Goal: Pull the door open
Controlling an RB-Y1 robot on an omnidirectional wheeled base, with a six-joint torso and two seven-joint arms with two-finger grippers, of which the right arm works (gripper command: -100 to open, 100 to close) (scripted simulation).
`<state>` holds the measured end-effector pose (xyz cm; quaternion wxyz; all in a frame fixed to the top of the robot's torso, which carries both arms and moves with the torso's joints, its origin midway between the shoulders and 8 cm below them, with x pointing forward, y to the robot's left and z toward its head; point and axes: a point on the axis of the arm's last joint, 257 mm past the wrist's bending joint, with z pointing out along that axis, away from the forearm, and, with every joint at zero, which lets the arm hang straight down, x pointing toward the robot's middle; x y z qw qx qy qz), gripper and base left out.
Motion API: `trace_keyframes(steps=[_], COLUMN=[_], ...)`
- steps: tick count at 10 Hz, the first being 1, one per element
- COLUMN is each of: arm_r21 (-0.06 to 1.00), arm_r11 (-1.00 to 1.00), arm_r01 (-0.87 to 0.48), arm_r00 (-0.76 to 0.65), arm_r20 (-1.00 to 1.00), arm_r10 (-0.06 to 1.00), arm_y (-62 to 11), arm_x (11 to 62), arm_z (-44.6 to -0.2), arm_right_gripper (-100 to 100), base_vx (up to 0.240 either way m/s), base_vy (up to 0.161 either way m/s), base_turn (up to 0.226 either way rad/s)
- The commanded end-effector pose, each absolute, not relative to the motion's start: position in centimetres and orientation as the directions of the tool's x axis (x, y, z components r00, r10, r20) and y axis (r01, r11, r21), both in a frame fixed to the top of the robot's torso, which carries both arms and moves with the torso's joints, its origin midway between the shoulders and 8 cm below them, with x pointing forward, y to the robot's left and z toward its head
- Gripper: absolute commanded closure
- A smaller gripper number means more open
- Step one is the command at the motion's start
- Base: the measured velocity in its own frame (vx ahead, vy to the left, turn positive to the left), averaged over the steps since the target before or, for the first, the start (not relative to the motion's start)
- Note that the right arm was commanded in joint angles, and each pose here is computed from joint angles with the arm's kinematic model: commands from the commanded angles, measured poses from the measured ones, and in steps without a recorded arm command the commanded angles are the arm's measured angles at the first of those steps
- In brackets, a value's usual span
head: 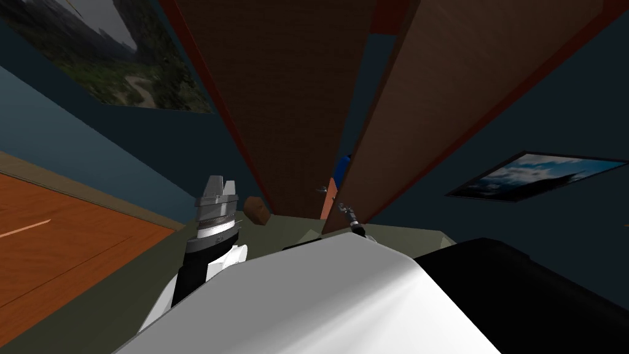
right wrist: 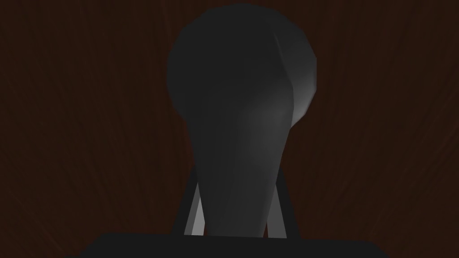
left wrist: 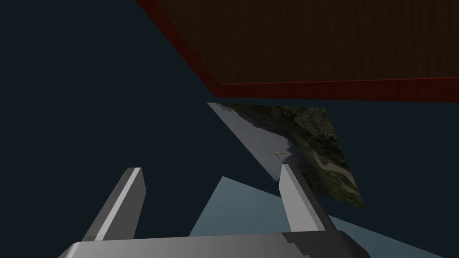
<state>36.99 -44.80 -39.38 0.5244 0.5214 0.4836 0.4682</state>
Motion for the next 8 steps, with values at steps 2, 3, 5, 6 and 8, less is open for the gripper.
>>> trace_keyframes(steps=[2, 3, 5, 6, 8], arm_r21=[1.0, 1.0, 1.0, 1.0, 1.0], arm_r11=[0.007, 0.003, 0.008, 0.007, 0.006], arm_r01=[0.004, 0.001, 0.005, 0.005, 0.003], arm_r00=[0.038, 0.012, 0.021, 0.016, 0.002], arm_r20=[-0.007, -0.003, -0.008, -0.008, -0.006], arm_r10=[0.999, 1.0, 1.0, 1.0, 1.0], arm_y=[-43.4, -42.8, -43.7, -43.7, -43.8], arm_x=[36.6, 36.5, 35.9, 35.5, 34.6], arm_z=[-39.3, -39.2, -39.2, -39.2, -39.2], arm_right_gripper=[100, 100, 100, 100, 100], base_vx=[-0.129, -0.114, -0.087, -0.203, -0.208], base_vy=[-0.076, -0.079, -0.039, -0.051, -0.053], base_turn=[0.118, 0.128, 0.11, 0.231, 0.166])
